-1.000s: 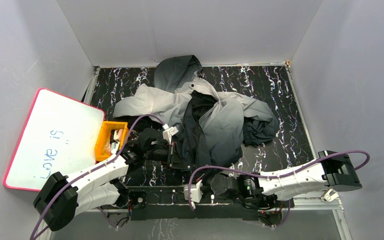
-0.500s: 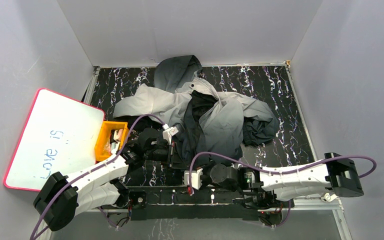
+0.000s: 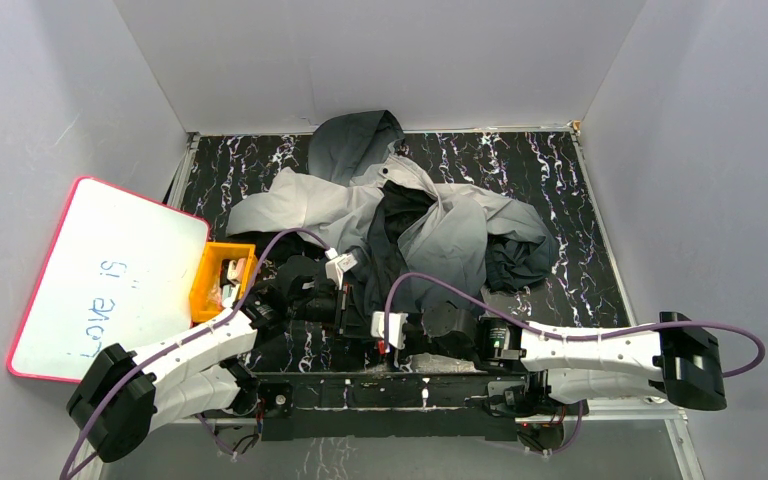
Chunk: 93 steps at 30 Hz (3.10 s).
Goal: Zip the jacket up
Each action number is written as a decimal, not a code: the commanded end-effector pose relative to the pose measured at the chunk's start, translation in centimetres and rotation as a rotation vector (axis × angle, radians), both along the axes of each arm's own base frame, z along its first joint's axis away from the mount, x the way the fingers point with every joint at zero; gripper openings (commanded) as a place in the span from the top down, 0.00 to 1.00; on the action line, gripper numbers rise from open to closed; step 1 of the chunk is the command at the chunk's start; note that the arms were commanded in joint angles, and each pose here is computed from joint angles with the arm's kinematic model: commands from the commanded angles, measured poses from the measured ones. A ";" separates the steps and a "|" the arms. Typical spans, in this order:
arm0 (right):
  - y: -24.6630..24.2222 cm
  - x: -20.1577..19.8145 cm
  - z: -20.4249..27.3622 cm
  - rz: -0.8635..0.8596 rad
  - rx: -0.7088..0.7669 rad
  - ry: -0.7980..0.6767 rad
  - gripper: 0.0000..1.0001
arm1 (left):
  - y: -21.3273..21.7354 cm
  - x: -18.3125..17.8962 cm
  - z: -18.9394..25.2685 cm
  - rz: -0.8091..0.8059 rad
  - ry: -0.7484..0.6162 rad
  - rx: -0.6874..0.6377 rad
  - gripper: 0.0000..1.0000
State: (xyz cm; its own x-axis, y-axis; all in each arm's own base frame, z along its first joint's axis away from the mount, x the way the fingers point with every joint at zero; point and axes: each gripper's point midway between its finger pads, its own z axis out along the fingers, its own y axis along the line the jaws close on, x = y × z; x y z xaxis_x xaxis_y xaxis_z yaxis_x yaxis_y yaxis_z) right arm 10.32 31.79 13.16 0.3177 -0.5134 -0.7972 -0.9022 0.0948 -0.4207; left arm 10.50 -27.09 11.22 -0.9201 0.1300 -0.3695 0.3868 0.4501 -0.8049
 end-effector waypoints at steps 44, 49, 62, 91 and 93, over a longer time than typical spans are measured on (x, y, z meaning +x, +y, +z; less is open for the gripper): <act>-2.8 -2.7 4.6 0.055 0.010 0.448 0.55 | -0.2 -1.8 0.9 -0.086 0.022 -0.033 1.00; -2.3 -2.6 4.7 0.123 -0.006 0.675 0.51 | -0.2 -1.9 0.9 -0.091 0.022 -0.036 1.00; 0.5 -0.9 4.5 0.160 0.016 0.780 0.45 | -0.1 -2.0 0.9 -0.089 0.025 -0.042 1.00; -0.1 -0.5 -0.2 0.100 -0.039 0.867 0.46 | -0.2 -2.2 0.9 -0.091 0.021 -0.043 1.00; 0.0 -0.7 -0.2 0.116 -0.043 0.881 0.48 | -0.2 -2.1 0.9 -0.091 0.019 -0.044 1.00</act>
